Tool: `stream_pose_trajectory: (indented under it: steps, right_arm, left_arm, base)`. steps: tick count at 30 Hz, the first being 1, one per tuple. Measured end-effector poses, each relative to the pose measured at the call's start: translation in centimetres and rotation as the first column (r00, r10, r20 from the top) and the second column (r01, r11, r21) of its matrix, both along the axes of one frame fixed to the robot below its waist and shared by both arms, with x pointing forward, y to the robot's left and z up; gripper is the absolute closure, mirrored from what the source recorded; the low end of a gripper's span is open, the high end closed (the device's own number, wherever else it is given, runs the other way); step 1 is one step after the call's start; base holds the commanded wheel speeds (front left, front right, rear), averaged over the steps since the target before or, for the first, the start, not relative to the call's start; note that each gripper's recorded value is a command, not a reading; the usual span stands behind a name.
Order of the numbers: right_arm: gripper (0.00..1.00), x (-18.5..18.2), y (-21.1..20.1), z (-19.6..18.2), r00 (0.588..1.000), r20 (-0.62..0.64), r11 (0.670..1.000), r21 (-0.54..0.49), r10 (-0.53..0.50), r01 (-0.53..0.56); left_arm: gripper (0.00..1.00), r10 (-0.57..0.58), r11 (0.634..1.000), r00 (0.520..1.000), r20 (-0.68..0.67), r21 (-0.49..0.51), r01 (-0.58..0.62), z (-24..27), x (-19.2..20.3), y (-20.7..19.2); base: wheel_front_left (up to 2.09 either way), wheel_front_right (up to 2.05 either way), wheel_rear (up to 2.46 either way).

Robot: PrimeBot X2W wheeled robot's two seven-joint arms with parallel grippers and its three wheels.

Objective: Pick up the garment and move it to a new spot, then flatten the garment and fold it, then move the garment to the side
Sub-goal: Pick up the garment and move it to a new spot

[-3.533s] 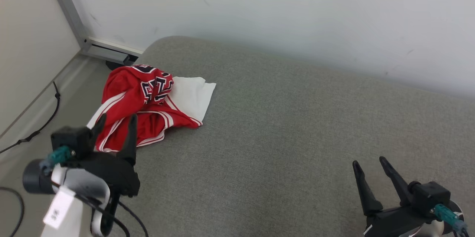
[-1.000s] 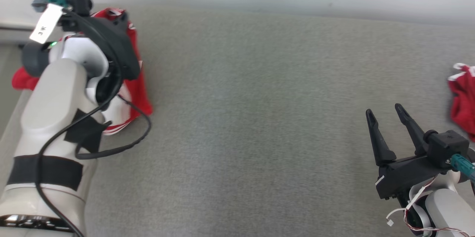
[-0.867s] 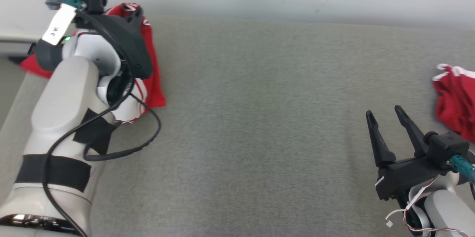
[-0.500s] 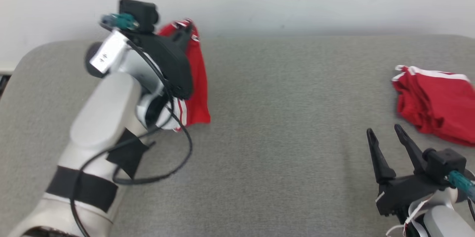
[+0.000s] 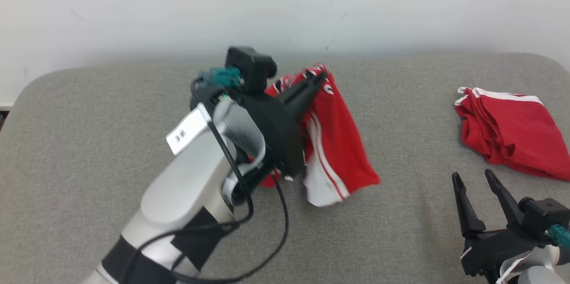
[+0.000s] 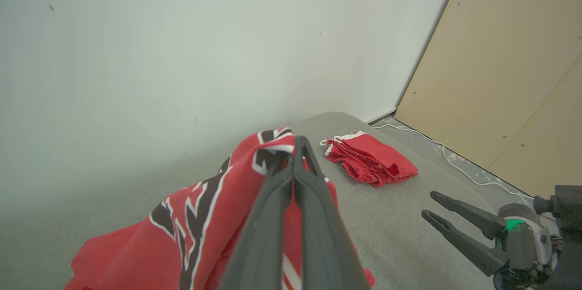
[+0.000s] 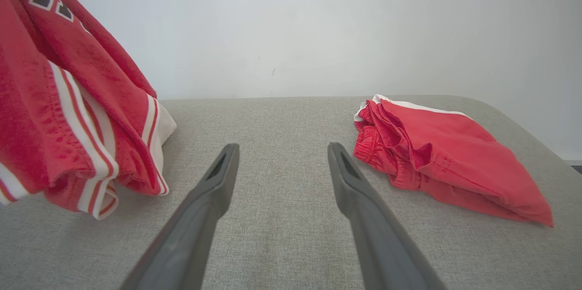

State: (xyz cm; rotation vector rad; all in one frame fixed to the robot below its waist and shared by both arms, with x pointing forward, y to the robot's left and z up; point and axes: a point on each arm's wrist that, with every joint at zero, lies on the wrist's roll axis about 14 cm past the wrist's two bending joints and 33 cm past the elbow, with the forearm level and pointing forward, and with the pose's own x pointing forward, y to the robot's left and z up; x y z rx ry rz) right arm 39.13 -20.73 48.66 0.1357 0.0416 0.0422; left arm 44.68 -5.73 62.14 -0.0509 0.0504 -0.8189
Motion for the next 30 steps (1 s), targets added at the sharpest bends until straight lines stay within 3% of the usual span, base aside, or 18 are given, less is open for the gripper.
stream_pose_trajectory:
  steps: [10,14,25,30]
  right_arm:
    - [0.0,0.5,1.4,-0.1,0.999,0.005,0.999,0.014,0.032,-0.032]
    - [0.0,0.5,1.8,-0.4,0.999,-0.003,0.999,0.021,0.041,-0.041]
    - [0.0,1.1,2.1,-0.5,0.999,-0.004,0.998,0.031,0.047,-0.046]
    - [0.0,1.0,2.0,-0.9,0.999,-0.016,0.999,0.031,0.042,-0.042]
  left_arm:
    - [1.0,-0.118,0.99,0.982,-0.147,-0.09,0.105,-4.8,-5.4,-2.3]
    - [1.0,-0.106,0.992,0.971,-0.214,-0.089,0.088,-7.2,-6.5,-2.8]
    - [1.0,0.041,0.994,0.919,-0.393,0.112,0.003,-16.8,-7.4,-0.6]
    - [1.0,0.067,0.994,0.911,-0.406,0.109,-0.025,-17.3,-7.2,-0.1]
  base:
    - [0.0,0.0,0.0]
    - [0.0,0.0,0.0]
    - [0.0,0.0,0.0]
    - [0.0,0.0,0.0]
